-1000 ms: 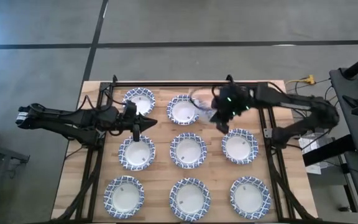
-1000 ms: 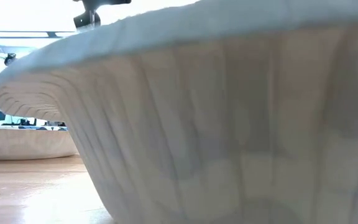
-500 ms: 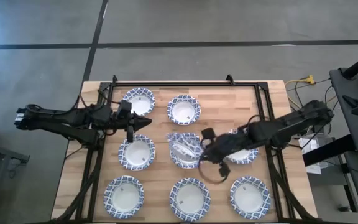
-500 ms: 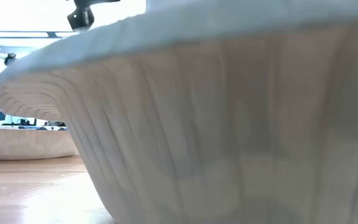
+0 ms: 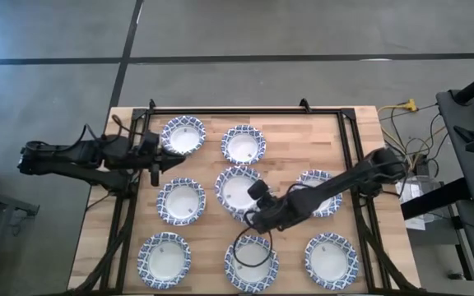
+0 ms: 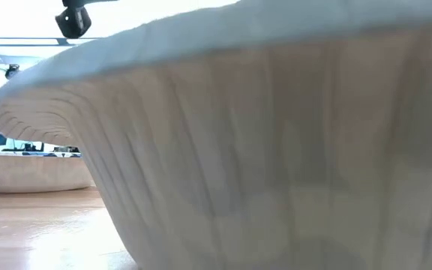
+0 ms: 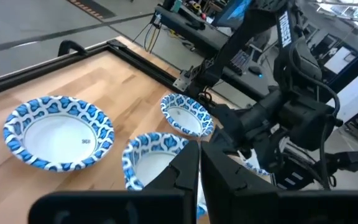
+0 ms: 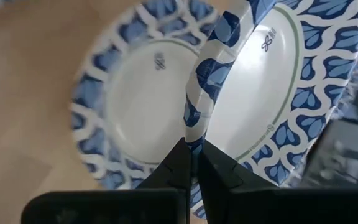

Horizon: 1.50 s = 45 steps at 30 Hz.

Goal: Nest bowls inside each other
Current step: Stack the white patterned bowl on top of the other white patterned bowl

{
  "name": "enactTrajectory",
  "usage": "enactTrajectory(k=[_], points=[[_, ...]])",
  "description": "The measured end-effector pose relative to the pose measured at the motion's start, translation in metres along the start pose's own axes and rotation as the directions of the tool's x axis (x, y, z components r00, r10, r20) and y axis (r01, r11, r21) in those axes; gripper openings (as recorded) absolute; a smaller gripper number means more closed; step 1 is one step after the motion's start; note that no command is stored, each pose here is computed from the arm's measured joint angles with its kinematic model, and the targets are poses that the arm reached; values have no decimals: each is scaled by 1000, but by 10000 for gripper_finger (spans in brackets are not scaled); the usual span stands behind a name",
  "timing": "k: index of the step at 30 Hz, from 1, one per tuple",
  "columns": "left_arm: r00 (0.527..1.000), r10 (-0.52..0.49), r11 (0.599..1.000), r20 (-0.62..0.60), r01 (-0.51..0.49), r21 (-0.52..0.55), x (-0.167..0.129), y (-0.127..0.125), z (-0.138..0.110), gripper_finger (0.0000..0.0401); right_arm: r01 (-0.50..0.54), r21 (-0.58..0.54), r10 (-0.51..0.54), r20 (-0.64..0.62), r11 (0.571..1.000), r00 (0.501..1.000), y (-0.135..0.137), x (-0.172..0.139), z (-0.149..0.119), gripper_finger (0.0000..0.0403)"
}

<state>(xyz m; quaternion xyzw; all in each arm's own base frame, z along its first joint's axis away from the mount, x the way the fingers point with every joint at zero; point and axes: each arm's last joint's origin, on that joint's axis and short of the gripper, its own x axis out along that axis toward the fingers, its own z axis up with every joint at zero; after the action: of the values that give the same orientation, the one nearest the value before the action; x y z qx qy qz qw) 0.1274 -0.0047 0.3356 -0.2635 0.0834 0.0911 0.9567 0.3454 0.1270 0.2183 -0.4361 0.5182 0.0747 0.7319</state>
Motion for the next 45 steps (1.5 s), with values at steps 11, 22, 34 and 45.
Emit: enactTrajectory(k=[11,22,34,45], points=[[999,22,1000,-44,-21,13,-7,5,-5,0,-21,88,28,-75,996,997,16,13,2,13],[994,54,998,-93,-51,35,-7,8,-10,0,-111,91,114,-33,990,993,28,14,6,13],[993,61,997,-102,-55,61,-4,8,-11,0,-290,216,292,27,932,956,29,23,1,23],[993,62,996,-105,-56,63,-4,8,-11,0,-285,293,283,50,913,958,18,21,-1,109]])
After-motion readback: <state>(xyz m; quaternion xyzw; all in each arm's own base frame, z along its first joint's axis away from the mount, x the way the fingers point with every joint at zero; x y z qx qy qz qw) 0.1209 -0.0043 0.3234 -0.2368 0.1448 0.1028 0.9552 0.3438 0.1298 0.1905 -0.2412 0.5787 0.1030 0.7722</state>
